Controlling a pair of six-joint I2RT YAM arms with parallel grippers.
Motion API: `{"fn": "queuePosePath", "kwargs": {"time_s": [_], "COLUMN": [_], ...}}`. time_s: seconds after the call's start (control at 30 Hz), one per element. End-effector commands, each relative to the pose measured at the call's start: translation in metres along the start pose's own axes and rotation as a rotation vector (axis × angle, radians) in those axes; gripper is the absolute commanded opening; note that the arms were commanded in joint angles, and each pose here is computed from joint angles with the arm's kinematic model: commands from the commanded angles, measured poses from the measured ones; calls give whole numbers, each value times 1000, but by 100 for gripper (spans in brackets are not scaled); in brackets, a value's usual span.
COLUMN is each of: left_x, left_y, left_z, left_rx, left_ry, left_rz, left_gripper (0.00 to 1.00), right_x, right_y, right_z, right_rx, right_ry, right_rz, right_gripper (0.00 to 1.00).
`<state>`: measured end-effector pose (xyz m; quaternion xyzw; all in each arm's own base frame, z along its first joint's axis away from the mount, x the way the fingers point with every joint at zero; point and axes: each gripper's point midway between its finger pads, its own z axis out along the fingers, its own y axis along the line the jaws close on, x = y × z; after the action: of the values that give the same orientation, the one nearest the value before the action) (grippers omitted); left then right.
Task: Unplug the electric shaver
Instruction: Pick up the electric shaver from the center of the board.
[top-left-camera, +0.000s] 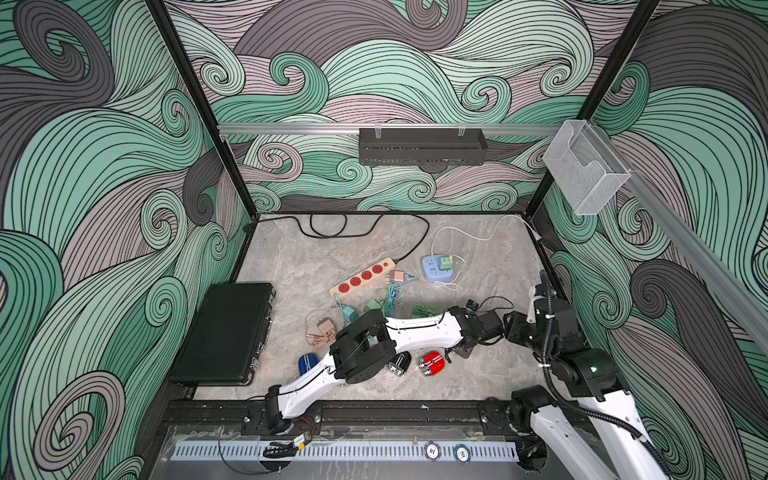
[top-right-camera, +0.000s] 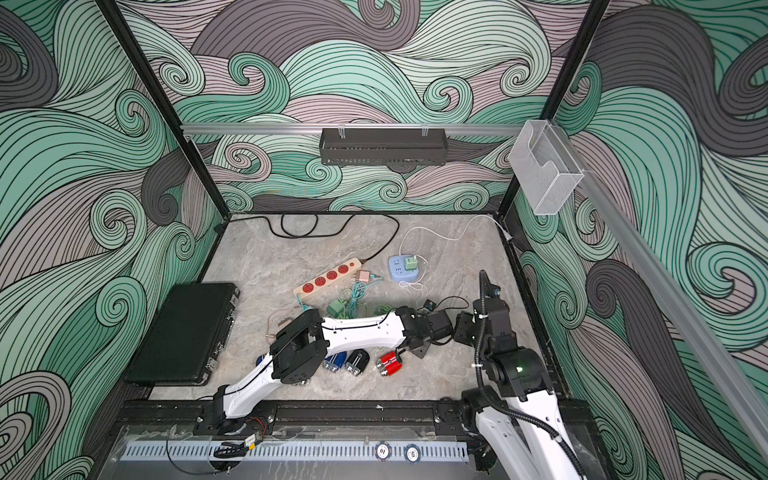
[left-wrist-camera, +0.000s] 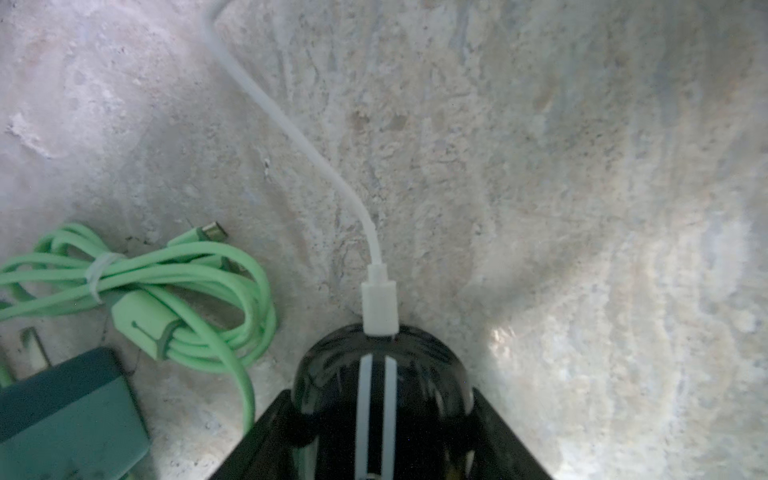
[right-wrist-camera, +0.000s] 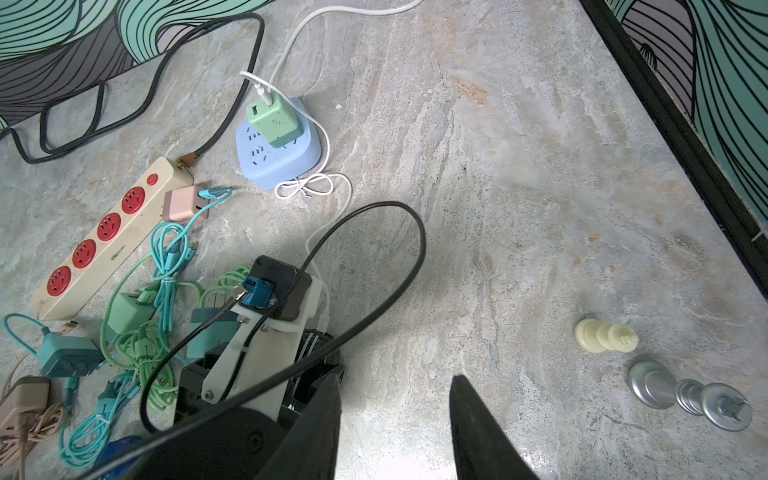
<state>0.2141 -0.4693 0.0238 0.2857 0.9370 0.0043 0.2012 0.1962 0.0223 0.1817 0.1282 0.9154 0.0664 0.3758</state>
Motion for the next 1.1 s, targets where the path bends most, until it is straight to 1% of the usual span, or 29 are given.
{"fn": "queuePosePath", "kwargs": {"time_s": [0.0, 0.07, 0.23, 0.37, 0.47, 0.6, 0.73, 0.87, 1.07], "left_x": [7, 1, -18, -21, -15, -4, 3, 4, 5], "left_y": [4, 8, 17, 36, 50, 72, 95, 115, 140], "left_z": [1, -10, -54, -75, -82, -84, -86, -90, -97], "left_rx": [-33, -30, 34, 28, 26, 35, 53, 88, 126], "left_ry": [22, -8, -138, -187, -190, -185, -202, -225, -265], "left_rz": [58, 62, 85, 74, 60, 29, -10, -54, -83], "left_gripper": [57, 54, 48, 48, 48, 48, 47, 46, 45], "right_x": [-4, -2, -3, -2, -4, -7, -8, -8, -5], "right_y": [3, 7, 12, 22, 39, 68, 90, 106, 131], "right_z": [-5, -4, -4, 1, 7, 13, 18, 25, 39], "right_rx": [-18, -38, -65, -109, -190, -337, -451, -530, -661], "right_ry": [-3, 8, 10, 33, 51, 76, 110, 143, 208], "right_rz": [15, 11, 15, 34, 60, 96, 127, 163, 233], "right_gripper": [42, 42, 42, 43, 43, 43, 45, 45, 45]}}
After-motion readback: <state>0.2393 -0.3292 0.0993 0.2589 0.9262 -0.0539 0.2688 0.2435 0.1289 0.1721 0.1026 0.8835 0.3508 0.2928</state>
